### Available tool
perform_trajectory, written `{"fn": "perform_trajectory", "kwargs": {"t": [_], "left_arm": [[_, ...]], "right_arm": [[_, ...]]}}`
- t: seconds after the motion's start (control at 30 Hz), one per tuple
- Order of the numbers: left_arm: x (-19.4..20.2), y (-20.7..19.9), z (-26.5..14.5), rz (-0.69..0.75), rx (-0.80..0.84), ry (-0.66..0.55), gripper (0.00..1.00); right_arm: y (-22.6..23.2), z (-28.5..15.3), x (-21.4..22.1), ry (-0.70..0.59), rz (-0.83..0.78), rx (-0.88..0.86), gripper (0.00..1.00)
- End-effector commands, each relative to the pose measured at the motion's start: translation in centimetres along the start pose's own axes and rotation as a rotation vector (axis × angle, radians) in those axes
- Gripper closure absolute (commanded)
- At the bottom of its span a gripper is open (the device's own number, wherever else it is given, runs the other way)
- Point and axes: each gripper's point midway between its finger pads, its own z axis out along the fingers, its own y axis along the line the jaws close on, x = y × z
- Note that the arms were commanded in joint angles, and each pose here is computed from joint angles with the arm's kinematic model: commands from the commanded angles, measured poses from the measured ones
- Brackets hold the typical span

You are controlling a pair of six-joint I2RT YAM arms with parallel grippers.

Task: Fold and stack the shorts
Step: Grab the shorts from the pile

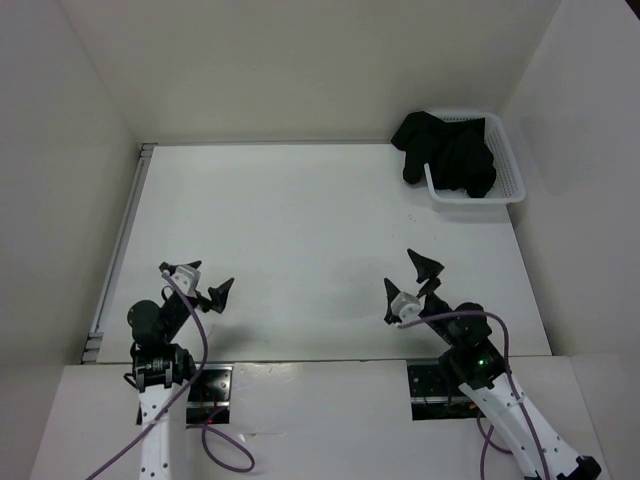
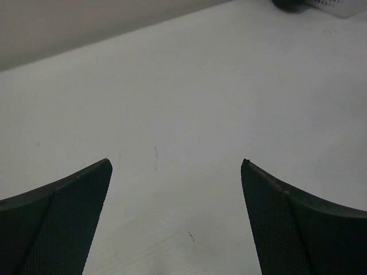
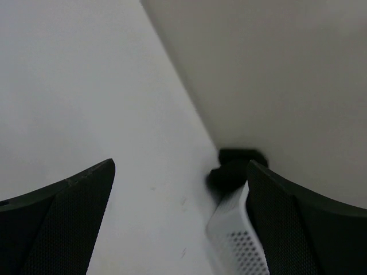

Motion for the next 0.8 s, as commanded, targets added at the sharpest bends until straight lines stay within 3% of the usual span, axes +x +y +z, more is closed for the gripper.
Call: {"fn": "perform_trajectory", "kwargs": {"t": [0.0, 0.1, 0.13, 0.17, 0.2, 0.27, 0.3, 0.33, 0.37, 0.4, 0.43, 0.47, 0.5, 0.57, 0.6, 0.67, 0.7, 0.77], "left_arm": [[-8.5, -2.9, -0.4, 0.256, 0.167, -0.306, 0.0], [-11.5, -2.1, -0.2, 0.242, 0.116, -0.321, 0.0], [-11.2, -1.7, 0.8, 0.197, 0.123, -0.27, 0.0], [-11.5, -1.2, 1.4, 0.17, 0.113, -0.239, 0.0], [-14.6, -1.0, 1.7, 0.178, 0.121, -0.252, 0.0], [-12.6, 0.0, 5.1, 0.025, 0.158, -0.035, 0.0], [-14.9, 1.2, 7.8, -0.019, 0.178, 0.031, 0.0], [-13.5, 0.7, 8.7, -0.101, 0.21, 0.16, 0.0], [-11.5, 2.0, 12.2, -0.19, 0.215, 0.316, 0.0], [-14.2, 2.4, 12.7, -0.158, 0.212, 0.264, 0.0], [-13.7, 2.9, 13.8, -0.163, 0.183, 0.301, 0.0], [-12.0, 3.6, 15.5, -0.181, 0.166, 0.352, 0.0], [-12.0, 3.9, 16.3, -0.173, 0.147, 0.36, 0.0], [-11.3, 3.2, 18.5, -0.158, 0.141, 0.397, 0.0], [-10.9, 2.6, 19.0, -0.156, 0.151, 0.414, 0.0], [-9.9, 0.8, 20.0, -0.152, 0.187, 0.45, 0.0], [-10.3, 0.3, 20.3, -0.142, 0.199, 0.432, 0.0], [-9.2, -0.6, 20.9, -0.141, 0.221, 0.447, 0.0]], "right_arm": [[-3.1, 0.1, -6.7, -0.318, -0.367, 0.116, 0.0], [-6.8, -0.5, -9.3, -0.346, -0.332, 0.22, 0.0], [-9.1, -0.9, -11.1, -0.348, -0.334, 0.24, 0.0], [-9.2, -0.2, -10.8, -0.31, -0.32, 0.198, 0.0], [-8.5, 1.8, -9.5, -0.238, -0.31, 0.114, 0.0], [-11.7, 3.7, -10.3, -0.143, -0.289, 0.1, 0.0], [-13.4, 6.6, -10.9, -0.086, -0.163, 0.078, 0.0], [-15.7, 7.8, -9.3, 0.047, -0.053, 0.169, 0.0], [-17.8, 12.6, -7.1, 0.227, 0.201, 0.23, 0.0], [-17.8, 12.6, -7.1, 0.229, 0.203, 0.231, 0.0], [-18.8, 13.3, -5.3, 0.325, 0.263, 0.293, 0.0], [-20.4, 14.4, -5.4, 0.342, 0.396, 0.351, 0.0], [-20.0, 15.7, -1.5, 0.444, 0.454, 0.369, 0.0], [-21.5, 16.9, 0.2, 0.499, 0.586, 0.412, 0.0], [-20.9, 17.7, 4.4, 0.585, 0.738, 0.469, 0.02], [-23.3, 18.3, 6.5, 0.592, 0.905, 0.57, 0.06], [-23.7, 17.8, 10.2, 0.631, 1.028, 0.646, 0.06], [-25.6, 17.5, 12.6, 0.628, 1.122, 0.743, 0.11]]}}
